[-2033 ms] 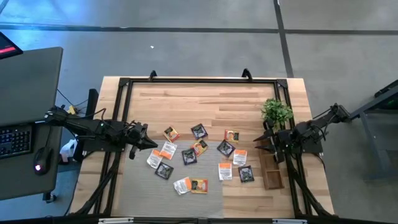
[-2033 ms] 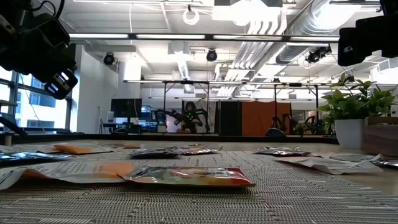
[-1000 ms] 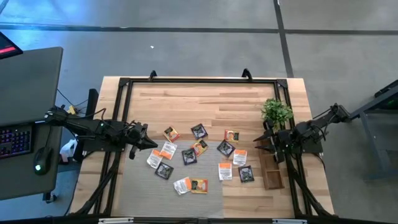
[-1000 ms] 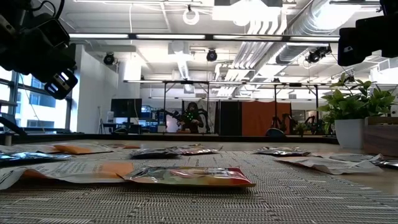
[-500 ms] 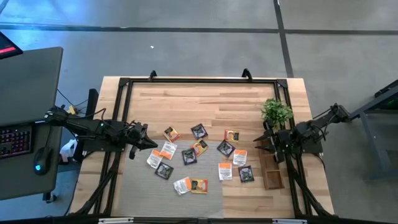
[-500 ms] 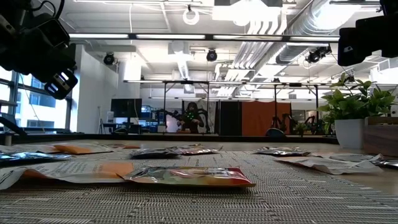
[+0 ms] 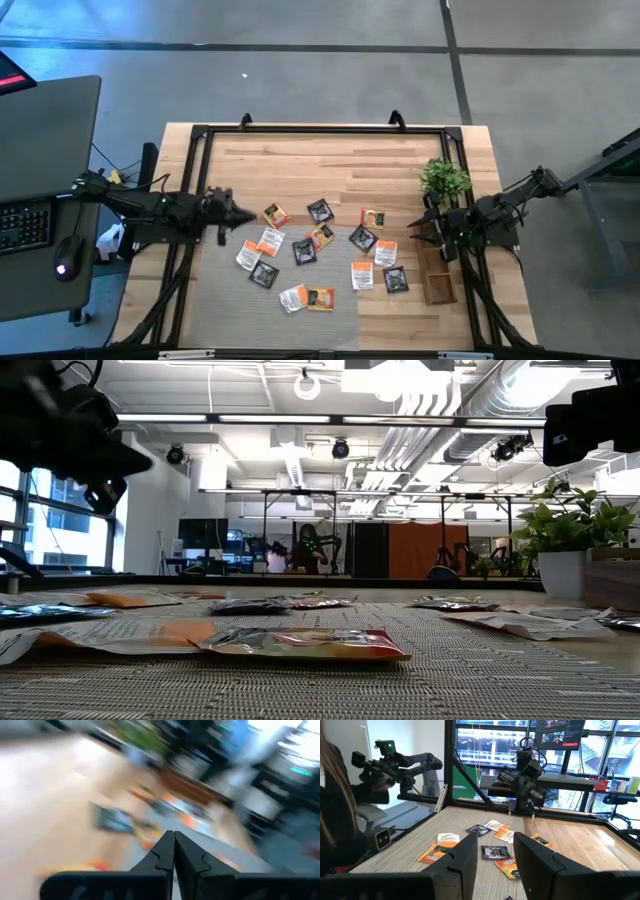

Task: Pick & Place Tea
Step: Put the orange tea bag into the top section of the wooden organizer

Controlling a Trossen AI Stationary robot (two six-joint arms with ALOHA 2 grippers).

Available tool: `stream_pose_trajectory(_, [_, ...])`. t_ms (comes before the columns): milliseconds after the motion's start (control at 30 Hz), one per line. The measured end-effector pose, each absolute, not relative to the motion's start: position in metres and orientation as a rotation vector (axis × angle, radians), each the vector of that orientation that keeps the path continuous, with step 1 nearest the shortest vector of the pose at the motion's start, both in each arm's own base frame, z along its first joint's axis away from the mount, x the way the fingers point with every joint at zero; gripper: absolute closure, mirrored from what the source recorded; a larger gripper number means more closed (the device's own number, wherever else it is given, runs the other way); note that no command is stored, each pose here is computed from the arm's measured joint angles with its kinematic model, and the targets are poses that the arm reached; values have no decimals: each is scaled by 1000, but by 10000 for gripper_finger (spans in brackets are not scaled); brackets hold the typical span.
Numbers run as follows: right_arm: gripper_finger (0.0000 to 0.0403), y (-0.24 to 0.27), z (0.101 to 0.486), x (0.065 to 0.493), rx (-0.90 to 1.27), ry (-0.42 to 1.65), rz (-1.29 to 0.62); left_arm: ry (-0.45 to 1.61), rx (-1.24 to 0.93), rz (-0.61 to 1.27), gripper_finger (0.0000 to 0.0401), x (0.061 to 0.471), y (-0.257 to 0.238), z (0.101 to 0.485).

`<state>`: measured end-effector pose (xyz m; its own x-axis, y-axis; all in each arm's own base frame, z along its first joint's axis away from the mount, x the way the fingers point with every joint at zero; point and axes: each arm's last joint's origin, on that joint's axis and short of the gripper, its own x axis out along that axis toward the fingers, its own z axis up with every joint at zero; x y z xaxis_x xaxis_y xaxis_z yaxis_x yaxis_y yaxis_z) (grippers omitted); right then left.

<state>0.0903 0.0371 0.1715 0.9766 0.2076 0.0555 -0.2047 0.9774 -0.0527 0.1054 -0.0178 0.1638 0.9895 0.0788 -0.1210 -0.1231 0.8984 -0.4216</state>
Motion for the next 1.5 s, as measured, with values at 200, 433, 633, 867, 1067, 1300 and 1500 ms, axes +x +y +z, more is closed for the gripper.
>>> stream_pose_trajectory(200, [279, 37, 172, 90, -47, -62, 208, 42, -364, 366, 398, 104, -10, 164])
stream_pose_trajectory(433, [279, 35, 173, 91, -135, -77, 142, 37, -263, 532, 398, 102, -6, 164])
stream_pose_trajectory(633, [279, 35, 175, 91, -29, -87, 133, 47, -245, 484, 398, 102, -7, 164])
stream_pose_trajectory(867, [279, 31, 182, 90, -55, -156, 21, 66, -206, 391, 398, 104, -9, 165])
stream_pose_trajectory(1067, [279, 25, 190, 88, -140, -197, -199, 39, -166, 371, 380, 104, -10, 168])
stream_pose_trajectory(1300, [279, 22, 202, 84, -220, -293, -279, 25, -145, 391, 280, 104, -9, 170])
stream_pose_trajectory(1500, [279, 18, 215, 77, -178, -411, -336, -82, -128, 385, 226, 104, -9, 182])
